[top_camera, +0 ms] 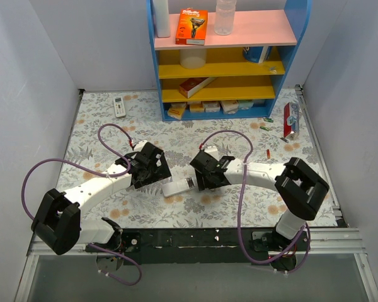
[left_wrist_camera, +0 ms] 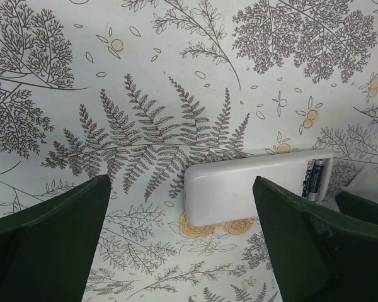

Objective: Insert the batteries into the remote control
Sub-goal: Move the battery cover to the center of the board, then pick up the battery cover at the center of the board.

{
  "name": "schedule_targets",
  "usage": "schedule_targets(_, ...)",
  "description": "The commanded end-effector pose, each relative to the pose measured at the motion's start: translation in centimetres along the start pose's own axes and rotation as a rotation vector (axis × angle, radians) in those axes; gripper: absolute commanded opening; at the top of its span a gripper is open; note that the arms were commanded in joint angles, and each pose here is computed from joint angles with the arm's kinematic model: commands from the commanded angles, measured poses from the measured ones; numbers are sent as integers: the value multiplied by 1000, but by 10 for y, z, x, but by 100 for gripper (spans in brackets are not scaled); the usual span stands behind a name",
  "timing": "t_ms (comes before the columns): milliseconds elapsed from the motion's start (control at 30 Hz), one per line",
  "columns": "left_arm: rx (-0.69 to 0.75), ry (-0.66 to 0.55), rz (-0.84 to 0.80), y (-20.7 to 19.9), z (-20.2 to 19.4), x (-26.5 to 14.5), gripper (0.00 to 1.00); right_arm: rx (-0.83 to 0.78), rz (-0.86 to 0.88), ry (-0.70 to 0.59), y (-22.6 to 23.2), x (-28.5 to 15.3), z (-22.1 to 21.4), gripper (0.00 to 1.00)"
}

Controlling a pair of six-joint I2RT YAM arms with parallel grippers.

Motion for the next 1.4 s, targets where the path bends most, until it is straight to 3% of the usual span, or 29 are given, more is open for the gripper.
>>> schedule_targets(0, -11, -25, 0, 1, 4, 0, 98, -16, -88, 9, -41, -2, -9, 78)
schedule_targets(200, -12, -24, -11, -1, 4, 0, 98, 108, -122, 48, -75, -8, -18, 77)
schedule_targets(467, -18, -26, -26, -3, 4, -1, 98, 245, 36, -43, -47, -27, 12, 82)
schedule_targets(800, -30, -32, -39, 0, 2, -6, 98, 377, -70, -2, -48, -8, 16, 86)
schedule_targets(1367, -32, -33, -48, 0, 1, -7, 98, 444, -123, 62, -59, 9, -5, 71)
Point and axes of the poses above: each gripper's point midway between its finger pads, its own x axis out along the fingers, its own y axis along the line the jaws close on, z = x × y, the point moved 2 cm from there along -x, back along the fingers, and after that the axes turned 5 degrees about x, right-handed, at the moved point
